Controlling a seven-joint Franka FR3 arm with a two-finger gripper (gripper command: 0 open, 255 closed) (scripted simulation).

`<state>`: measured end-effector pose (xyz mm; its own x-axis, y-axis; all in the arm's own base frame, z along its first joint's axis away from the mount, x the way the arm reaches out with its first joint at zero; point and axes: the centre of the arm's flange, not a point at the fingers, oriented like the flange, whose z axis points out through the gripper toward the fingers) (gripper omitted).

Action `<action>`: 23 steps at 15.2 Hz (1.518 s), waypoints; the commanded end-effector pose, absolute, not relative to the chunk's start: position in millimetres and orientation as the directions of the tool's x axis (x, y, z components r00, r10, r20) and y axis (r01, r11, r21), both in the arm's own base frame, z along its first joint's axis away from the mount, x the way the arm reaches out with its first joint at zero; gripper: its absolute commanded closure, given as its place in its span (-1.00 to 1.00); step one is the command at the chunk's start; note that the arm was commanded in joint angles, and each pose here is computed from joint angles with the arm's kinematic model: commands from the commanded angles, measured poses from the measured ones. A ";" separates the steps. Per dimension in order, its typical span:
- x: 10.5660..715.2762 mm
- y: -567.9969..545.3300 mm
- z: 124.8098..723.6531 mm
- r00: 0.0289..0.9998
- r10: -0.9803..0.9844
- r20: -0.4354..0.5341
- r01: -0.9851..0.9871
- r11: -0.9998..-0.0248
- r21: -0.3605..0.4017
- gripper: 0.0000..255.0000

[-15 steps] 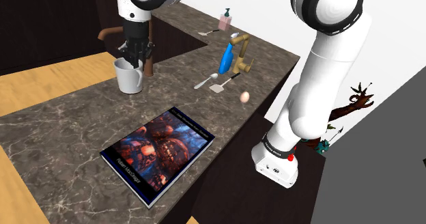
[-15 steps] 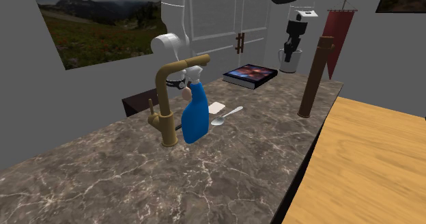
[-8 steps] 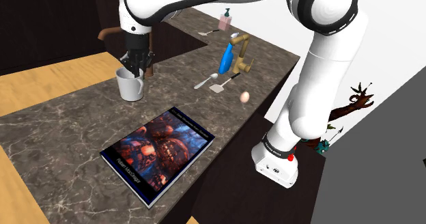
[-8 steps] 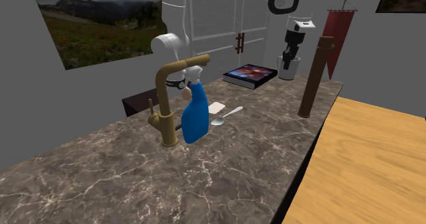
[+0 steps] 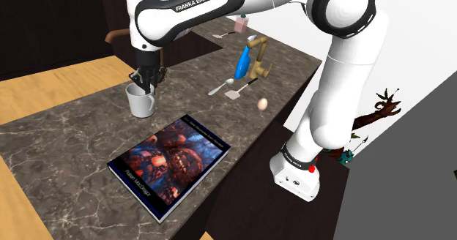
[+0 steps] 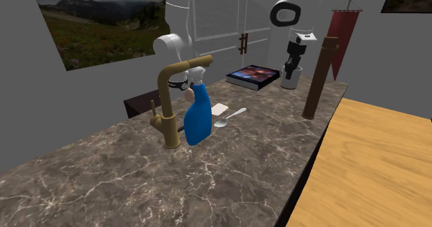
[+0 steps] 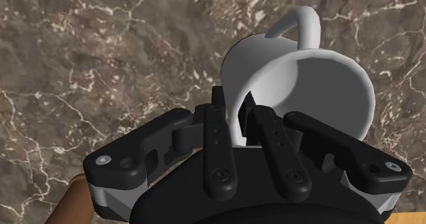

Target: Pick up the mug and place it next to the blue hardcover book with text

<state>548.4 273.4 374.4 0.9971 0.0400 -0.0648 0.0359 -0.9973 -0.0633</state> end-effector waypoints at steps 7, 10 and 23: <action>548.1 273.3 360.6 0.997 0.040 -0.064 0.036 -0.997 -0.064 1.00; 548.1 273.3 360.6 0.997 0.040 -0.064 0.036 -0.997 -0.064 1.00; 551.4 270.2 410.4 0.997 0.040 -0.064 0.036 -0.997 -0.064 -1.00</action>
<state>550.7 270.2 408.9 0.9972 0.0401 -0.0634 0.0361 -0.9973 -0.0640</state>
